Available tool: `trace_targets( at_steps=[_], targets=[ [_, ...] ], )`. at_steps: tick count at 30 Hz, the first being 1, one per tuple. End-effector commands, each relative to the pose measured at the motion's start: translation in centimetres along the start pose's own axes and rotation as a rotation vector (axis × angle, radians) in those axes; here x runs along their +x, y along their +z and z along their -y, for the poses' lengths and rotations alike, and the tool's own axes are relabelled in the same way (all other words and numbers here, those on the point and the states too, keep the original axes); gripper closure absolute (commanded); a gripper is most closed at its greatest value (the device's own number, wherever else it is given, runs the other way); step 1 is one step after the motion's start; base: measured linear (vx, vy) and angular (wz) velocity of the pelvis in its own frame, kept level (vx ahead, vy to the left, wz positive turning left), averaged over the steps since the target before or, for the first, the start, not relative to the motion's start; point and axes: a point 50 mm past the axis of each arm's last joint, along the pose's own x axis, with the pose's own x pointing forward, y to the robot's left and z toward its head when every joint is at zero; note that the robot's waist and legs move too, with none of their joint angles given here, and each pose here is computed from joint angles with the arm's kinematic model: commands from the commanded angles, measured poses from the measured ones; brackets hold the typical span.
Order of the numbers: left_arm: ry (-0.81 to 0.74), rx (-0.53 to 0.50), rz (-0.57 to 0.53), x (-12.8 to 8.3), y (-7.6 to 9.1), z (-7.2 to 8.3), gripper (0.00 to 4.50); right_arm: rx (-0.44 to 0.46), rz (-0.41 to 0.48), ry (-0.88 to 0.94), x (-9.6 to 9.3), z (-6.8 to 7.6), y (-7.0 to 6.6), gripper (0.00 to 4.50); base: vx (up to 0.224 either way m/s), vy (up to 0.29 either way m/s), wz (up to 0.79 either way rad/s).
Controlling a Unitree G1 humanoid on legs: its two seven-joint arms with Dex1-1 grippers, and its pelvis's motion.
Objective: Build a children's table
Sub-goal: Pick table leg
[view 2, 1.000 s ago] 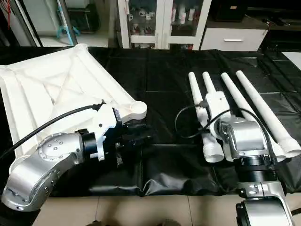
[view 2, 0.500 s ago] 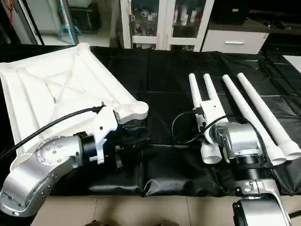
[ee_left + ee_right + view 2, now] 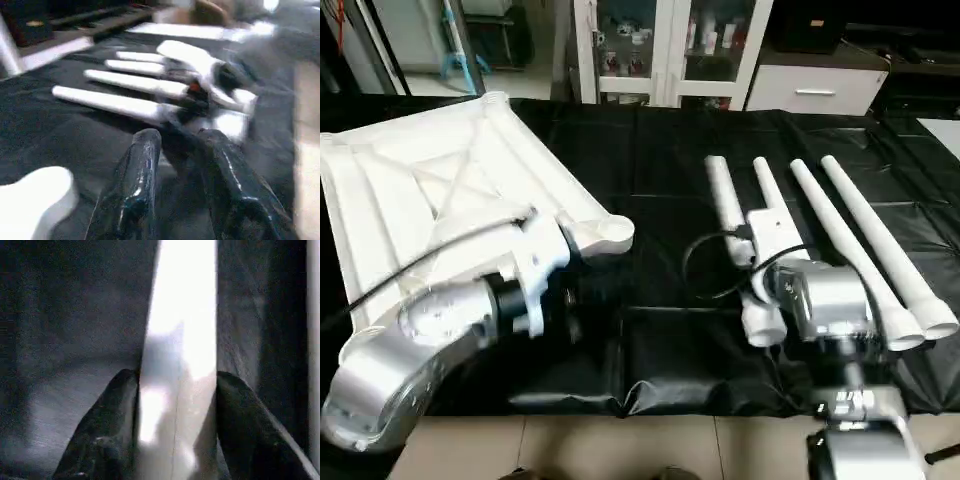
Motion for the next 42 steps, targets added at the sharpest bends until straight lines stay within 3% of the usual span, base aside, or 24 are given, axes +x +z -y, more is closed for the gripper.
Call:
trace_targets(
  at_steps=[1, 2, 3, 4, 5, 6, 7, 10, 12, 14, 15, 17, 22, 29, 42],
  targets=[
    [0.100, -0.043, 0.033, -0.2, 0.6, -1.5, 2.72, -0.021, 0.140, 0.012, -1.3, -0.6, 2.2, 2.51, 0.000, 0.000, 0.00],
    [0.136, -0.113, 0.099, -0.1, 1.7, -2.4, 2.66, -0.096, 0.270, 0.011, -2.2, -1.6, 3.9, 2.62, 0.000, 0.000, 0.00],
    [0.136, -0.113, 0.099, -0.1, 1.7, -2.4, 2.47, -0.096, 0.270, 0.011, -2.2, -1.6, 3.9, 2.65, 0.000, 0.000, 0.00],
    [0.144, -0.176, 0.151, 0.2, 2.6, -2.8, 2.47, -0.202, 0.362, -0.016, -2.9, -2.3, 4.9, 2.65, 0.000, 0.000, 0.00],
    [0.144, -0.200, 0.170, 0.3, 3.0, -3.0, 2.33, -0.243, 0.396, -0.025, -3.1, -2.6, 5.3, 2.67, 0.000, 0.000, 0.00],
    [0.146, -0.280, 0.225, 1.0, 4.1, -3.4, 2.25, -0.396, 0.494, -0.057, -3.8, -3.6, 6.0, 2.68, 0.000, 0.000, 0.00],
    [0.147, -0.312, 0.241, 1.3, 4.5, -3.5, 2.25, -0.448, 0.528, -0.059, -4.0, -4.0, 6.2, 2.68, 0.000, 0.000, 0.00],
    [0.170, -0.388, 0.281, 2.1, 5.3, -4.2, 1.85, -0.474, 0.600, -0.049, -4.5, -4.7, 6.7, 2.69, 0.000, 0.000, 0.00],
    [0.186, -0.499, 0.345, 3.5, 6.8, -5.3, 1.72, -0.565, 0.723, -0.070, -5.4, -5.7, 7.5, 2.69, 0.000, 0.000, 0.00],
    [0.186, -0.499, 0.345, 3.5, 6.8, -5.3, 1.69, -0.565, 0.723, -0.070, -5.4, -5.7, 7.5, 2.69, 0.000, 0.000, 0.00],
    [0.178, -0.603, 0.391, 4.1, 8.1, -6.2, 1.68, -0.666, 0.823, -0.116, -6.2, -6.3, 7.9, 2.69, 0.000, 0.000, 0.00],
    [0.163, -0.665, 0.421, 4.4, 9.2, -6.6, 1.68, -0.723, 0.890, -0.143, -6.7, -6.7, 8.1, 2.69, 0.000, 0.000, 0.00],
    [0.137, -0.721, 0.445, 4.7, 10.2, -7.1, 1.68, -0.756, 0.974, -0.179, -7.4, -6.9, 8.2, 2.69, 0.000, 0.000, 0.00],
    [0.096, -0.794, 0.490, 4.8, 11.0, -7.0, 1.68, -0.803, 0.987, -0.180, -7.2, -7.3, 7.8, 2.69, 0.000, 0.000, 0.00],
    [0.096, -0.798, 0.475, 5.0, 10.7, -6.8, 1.68, -0.882, 0.986, -0.163, -6.8, -7.8, 7.5, 2.69, 0.000, 0.000, 0.00]
  ],
)
